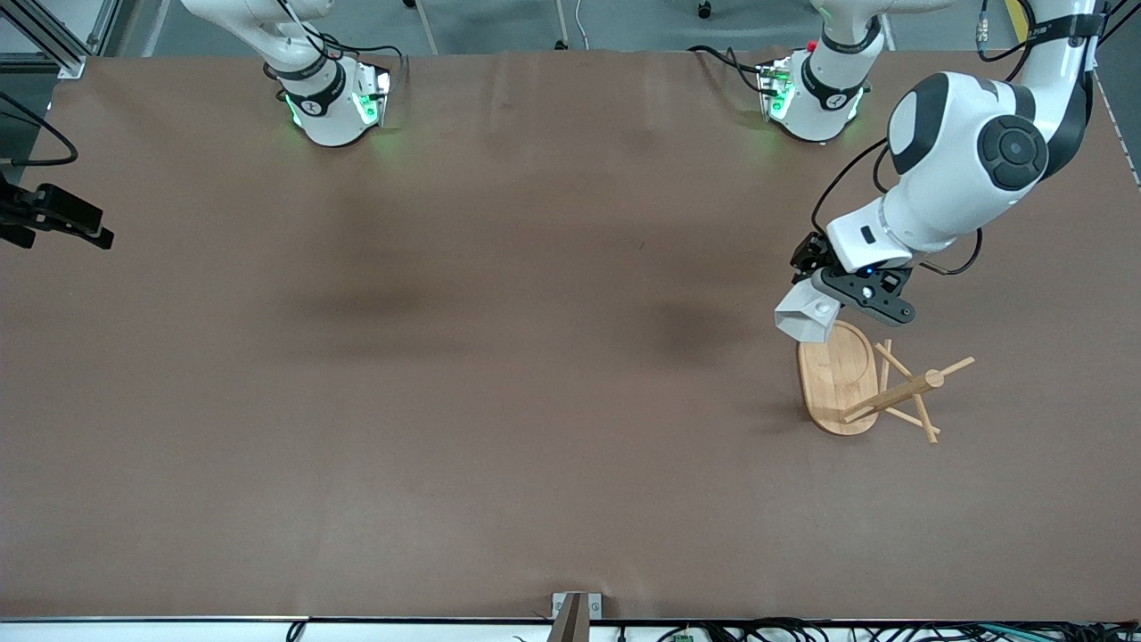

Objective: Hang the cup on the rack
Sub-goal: 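Carry the cup with the left gripper while the right gripper retracts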

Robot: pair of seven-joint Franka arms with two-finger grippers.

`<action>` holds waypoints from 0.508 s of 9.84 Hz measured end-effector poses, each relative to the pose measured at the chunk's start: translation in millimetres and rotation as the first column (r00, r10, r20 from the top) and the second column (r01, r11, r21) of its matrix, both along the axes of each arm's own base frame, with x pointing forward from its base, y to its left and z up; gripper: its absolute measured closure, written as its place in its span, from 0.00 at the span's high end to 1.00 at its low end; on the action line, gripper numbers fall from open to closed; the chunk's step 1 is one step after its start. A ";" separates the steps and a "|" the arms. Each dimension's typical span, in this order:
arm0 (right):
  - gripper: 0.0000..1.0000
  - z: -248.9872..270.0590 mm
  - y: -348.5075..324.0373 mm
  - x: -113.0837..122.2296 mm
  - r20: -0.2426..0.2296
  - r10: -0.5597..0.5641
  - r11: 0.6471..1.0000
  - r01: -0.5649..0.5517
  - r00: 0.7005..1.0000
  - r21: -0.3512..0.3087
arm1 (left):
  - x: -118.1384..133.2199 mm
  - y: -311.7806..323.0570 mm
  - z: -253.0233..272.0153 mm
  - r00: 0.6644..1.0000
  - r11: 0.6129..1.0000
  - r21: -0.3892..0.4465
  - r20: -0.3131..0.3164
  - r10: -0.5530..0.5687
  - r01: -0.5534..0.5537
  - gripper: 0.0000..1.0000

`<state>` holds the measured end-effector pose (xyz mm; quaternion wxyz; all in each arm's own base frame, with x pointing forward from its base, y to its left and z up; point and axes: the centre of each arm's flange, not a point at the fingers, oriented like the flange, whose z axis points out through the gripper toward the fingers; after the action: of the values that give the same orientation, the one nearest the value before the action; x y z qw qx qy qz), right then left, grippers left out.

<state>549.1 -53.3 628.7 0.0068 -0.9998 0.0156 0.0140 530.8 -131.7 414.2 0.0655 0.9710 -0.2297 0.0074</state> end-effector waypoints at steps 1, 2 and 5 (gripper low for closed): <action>1.00 0.4 -0.2 -0.1 0.001 0.000 1.000 0.000 1.000 0.000 | 2.5 8.1 -2.5 1.000 1.000 0.000 -0.002 0.006 -0.006 0.76; 1.00 0.9 -0.7 0.2 0.005 -0.001 1.000 0.001 1.000 -0.003 | 4.6 15.0 -4.1 1.000 1.000 0.000 0.000 0.000 0.000 0.76; 1.00 5.5 -2.2 -0.6 0.018 -0.003 1.000 0.003 1.000 -0.010 | 11.4 35.0 -7.0 1.000 1.000 -0.002 0.011 -0.016 0.016 0.76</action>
<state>548.5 -55.5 634.2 0.0021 -0.9998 0.0169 0.0051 542.3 -96.7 407.2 0.0651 0.9690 -0.2378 0.0127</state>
